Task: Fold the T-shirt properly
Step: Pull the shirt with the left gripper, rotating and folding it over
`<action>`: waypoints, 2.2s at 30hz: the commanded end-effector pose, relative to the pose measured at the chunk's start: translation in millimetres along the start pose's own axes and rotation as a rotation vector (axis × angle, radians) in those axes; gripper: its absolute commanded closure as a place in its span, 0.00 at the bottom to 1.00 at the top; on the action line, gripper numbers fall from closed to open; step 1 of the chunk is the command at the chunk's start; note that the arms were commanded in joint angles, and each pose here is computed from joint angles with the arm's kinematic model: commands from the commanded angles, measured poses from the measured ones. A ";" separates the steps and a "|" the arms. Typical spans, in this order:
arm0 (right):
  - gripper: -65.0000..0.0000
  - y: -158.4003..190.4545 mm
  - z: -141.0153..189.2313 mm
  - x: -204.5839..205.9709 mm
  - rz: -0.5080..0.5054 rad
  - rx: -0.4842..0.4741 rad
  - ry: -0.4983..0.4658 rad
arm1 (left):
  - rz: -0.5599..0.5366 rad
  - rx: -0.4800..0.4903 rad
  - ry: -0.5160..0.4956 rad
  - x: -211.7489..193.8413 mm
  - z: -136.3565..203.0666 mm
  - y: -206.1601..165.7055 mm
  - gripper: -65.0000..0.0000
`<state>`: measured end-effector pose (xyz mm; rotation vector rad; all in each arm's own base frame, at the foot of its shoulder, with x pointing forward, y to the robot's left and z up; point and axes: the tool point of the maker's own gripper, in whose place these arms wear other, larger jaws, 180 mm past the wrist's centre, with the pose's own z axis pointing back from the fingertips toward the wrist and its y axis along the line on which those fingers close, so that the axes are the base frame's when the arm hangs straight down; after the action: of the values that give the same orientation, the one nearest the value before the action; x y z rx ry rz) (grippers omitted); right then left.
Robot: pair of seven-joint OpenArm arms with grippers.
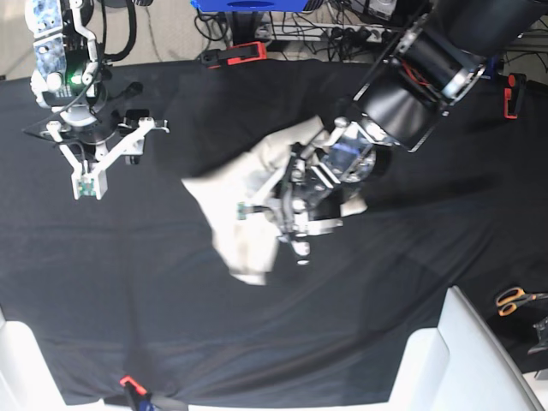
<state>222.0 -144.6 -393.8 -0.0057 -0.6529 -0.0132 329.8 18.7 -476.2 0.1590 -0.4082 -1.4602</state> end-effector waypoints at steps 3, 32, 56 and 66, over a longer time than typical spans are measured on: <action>0.54 -3.4 3.0 12.0 0.005 -0.010 -0.043 | -0.079 0.036 -0.094 35.5 5.0 5.4 1.00; 0.54 -5.0 0.8 25.2 0.004 -0.014 -0.072 | -0.274 -0.011 -0.125 56.3 -9.1 -12.5 1.00; 0.54 -6.4 0.4 26.0 0.008 -0.017 -0.072 | -0.316 0.027 -0.082 51.6 -7.8 13.1 0.95; 0.54 -6.4 0.4 25.7 0.008 -0.017 -0.070 | -0.309 0.061 -0.079 52.3 -3.5 33.5 0.06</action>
<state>235.0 -148.3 -386.4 -0.0156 -0.6839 -0.0134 357.5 -27.0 -466.6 0.2079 -0.4940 -1.7581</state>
